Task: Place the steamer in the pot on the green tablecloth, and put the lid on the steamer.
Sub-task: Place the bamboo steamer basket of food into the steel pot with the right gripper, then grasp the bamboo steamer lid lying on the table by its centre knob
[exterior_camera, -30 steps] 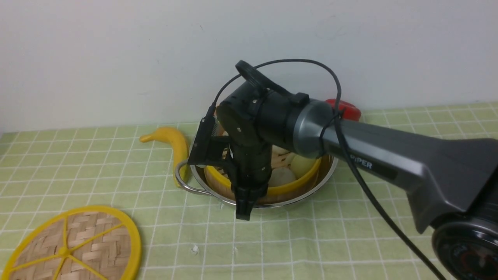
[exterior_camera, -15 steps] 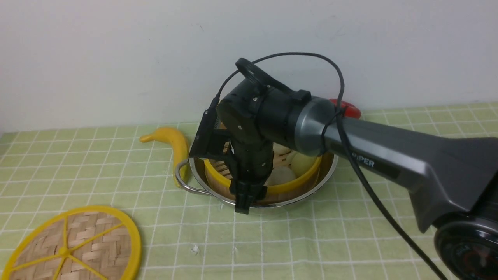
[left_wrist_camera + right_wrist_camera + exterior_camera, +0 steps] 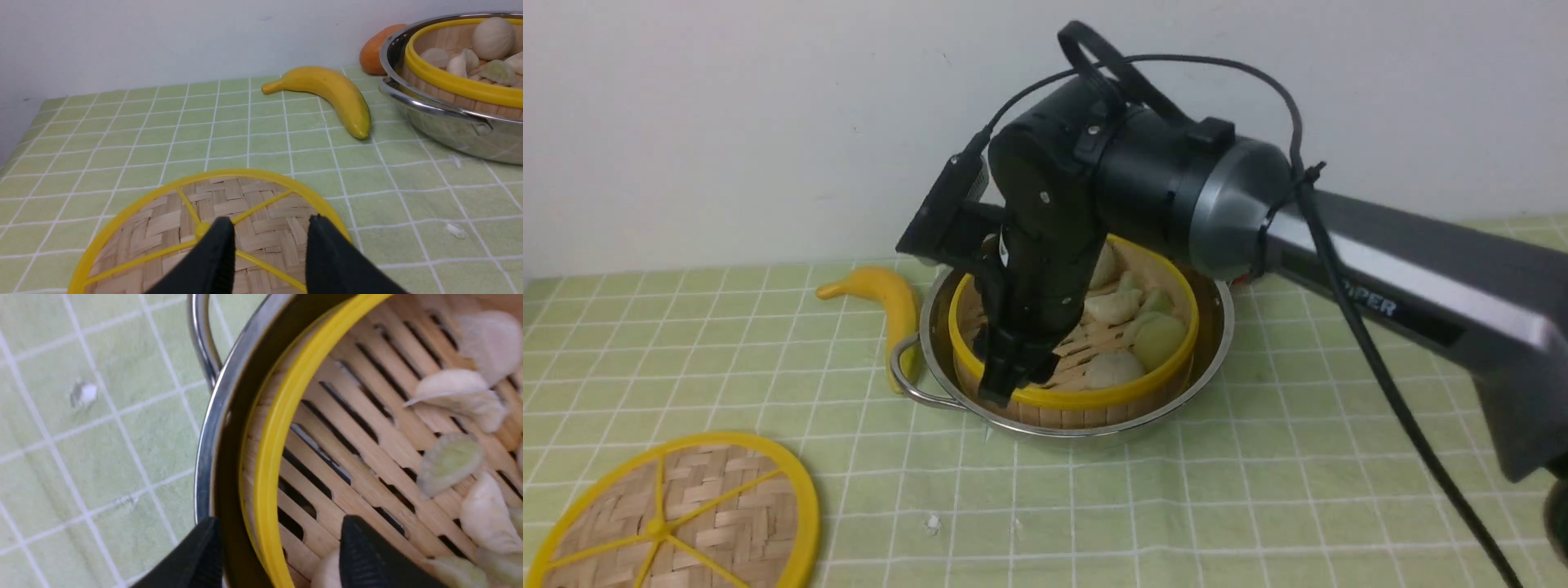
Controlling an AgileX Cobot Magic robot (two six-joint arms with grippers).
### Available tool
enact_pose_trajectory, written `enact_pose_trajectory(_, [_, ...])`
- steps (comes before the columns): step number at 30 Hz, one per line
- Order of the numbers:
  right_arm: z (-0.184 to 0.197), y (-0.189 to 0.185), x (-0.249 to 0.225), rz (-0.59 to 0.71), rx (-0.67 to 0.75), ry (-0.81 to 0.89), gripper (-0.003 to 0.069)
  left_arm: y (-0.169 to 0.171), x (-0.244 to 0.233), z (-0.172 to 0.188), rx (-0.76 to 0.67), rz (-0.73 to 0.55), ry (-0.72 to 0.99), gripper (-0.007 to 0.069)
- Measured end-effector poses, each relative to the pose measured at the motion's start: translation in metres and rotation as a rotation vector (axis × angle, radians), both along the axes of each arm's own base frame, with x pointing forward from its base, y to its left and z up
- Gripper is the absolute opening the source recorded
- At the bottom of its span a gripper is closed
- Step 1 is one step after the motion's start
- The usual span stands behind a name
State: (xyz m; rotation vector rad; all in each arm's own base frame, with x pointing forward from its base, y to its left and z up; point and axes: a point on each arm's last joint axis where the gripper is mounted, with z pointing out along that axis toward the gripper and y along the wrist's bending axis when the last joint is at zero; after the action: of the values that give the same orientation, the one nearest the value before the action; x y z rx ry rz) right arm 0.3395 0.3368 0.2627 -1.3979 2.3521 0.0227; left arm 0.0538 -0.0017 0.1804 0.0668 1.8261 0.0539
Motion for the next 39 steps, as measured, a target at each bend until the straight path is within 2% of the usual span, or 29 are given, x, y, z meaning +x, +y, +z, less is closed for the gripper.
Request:
enact_pose_trajectory(2, [0.021,-0.006,-0.003,-0.084,0.046,-0.027,0.0292,0.0,0.0,0.0,0.0,0.0,0.0,0.0244])
enact_pose_trajectory(3, [0.035,-0.011,-0.006,-0.122,0.072,-0.052,0.0222,0.0,0.0,0.0,0.0,0.0,0.0,0.0244])
enact_pose_trajectory(4, [0.038,-0.012,-0.006,-0.129,0.076,-0.056,0.0196,0.0,0.0,0.0,0.0,0.0,0.0,0.0244])
enact_pose_trajectory(5, [0.057,-0.019,-0.01,-0.179,0.112,-0.09,0.0086,0.0,0.0,0.0,0.0,0.0,0.0,0.0244])
enact_pose_trajectory(8, [0.089,-0.03,-0.02,-0.292,0.216,-0.106,-0.0006,0.0,0.0,0.0,0.0,0.0,0.0,0.0244])
enact_pose_trajectory(14, [0.126,-0.042,-0.038,-0.468,0.409,-0.045,-0.0015,0.0,0.0,0.0,0.0,0.0,0.0,0.0244])
enact_pose_trajectory(22, [0.133,-0.04,-0.036,-0.487,0.495,-0.078,-0.0011,0.0,0.0,0.0,0.0,0.0,0.0,0.0244])
enact_pose_trajectory(28, [0.131,-0.049,-0.043,-0.485,0.432,-0.063,-0.0001,0.0,0.0,0.0,0.0,0.0,0.0,0.0244])
enact_pose_trajectory(33, [0.116,-0.085,-0.076,-0.477,0.362,-0.056,0.0006,0.0,0.0,0.0,0.0,0.0,0.0,0.0244])
enact_pose_trajectory(37, [0.103,-0.117,-0.105,-0.445,0.381,-0.11,0.0013,0.0,0.0,0.0,0.0,0.0,0.0,0.0244])
enact_pose_trajectory(39, [0.085,-0.137,-0.124,-0.431,0.384,-0.13,0.0018,0.0,0.0,0.0,0.0,0.0,0.0,0.0244])
